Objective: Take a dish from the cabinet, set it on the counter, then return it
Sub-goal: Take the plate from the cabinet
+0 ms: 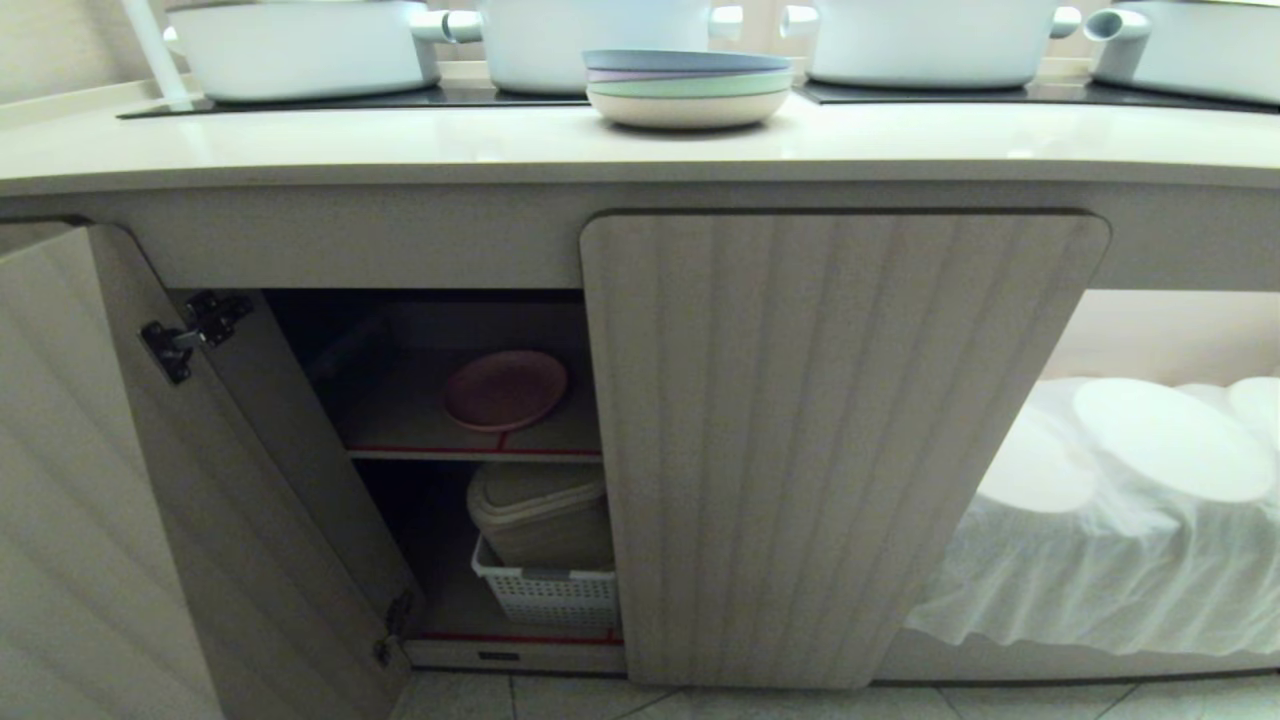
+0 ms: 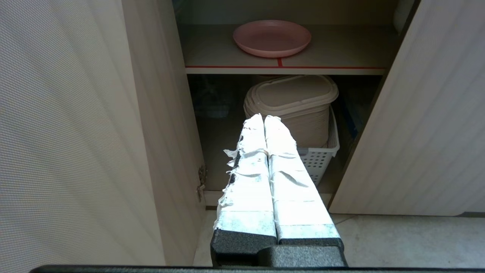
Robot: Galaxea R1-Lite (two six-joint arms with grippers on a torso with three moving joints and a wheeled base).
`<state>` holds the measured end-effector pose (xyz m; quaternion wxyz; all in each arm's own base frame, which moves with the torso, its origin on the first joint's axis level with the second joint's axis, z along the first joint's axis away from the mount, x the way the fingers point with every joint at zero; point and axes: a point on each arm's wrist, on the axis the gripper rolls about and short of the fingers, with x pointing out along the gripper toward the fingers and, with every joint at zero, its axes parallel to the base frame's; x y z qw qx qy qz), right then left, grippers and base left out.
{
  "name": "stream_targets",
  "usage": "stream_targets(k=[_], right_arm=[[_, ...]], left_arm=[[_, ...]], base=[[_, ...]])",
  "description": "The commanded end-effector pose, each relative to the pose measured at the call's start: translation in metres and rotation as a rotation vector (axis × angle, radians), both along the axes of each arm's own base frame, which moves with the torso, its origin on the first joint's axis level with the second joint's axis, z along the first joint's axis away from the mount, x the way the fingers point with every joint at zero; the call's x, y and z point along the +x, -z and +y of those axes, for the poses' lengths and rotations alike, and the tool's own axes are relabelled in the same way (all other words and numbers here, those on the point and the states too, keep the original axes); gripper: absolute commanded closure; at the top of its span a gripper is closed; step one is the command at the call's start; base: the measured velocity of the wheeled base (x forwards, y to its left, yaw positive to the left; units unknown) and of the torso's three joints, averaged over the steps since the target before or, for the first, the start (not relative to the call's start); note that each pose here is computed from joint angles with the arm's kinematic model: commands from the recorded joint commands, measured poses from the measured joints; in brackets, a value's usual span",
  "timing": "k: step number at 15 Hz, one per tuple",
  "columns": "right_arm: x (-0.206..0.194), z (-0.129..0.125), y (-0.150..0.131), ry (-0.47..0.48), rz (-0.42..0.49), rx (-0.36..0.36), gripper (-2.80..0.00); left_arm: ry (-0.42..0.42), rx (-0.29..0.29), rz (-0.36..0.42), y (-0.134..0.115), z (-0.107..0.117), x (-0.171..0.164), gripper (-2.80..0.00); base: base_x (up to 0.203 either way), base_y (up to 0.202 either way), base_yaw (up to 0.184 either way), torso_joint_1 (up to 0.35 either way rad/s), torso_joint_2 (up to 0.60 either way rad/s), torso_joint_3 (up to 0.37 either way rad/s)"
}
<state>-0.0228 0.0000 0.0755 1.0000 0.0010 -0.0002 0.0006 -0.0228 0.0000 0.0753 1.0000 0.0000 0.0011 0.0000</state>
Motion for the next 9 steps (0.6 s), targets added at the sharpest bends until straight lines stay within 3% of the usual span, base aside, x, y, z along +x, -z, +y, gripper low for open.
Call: stream_targets(k=[1, 9], right_arm=[[0.0, 0.0, 0.0, 0.0, 0.0, 0.0, 0.0], [0.0, 0.0, 0.0, 0.0, 0.0, 0.001, 0.0]], left_arm=[[0.001, 0.002, -0.001, 0.0, 0.0, 0.0, 0.0], [0.002, 0.003, 0.0, 0.0, 0.0, 0.0, 0.0]], base=[[0.0, 0.0, 0.0, 0.0, 0.0, 0.0], [0.0, 0.0, 0.0, 0.0, 0.0, 0.0]])
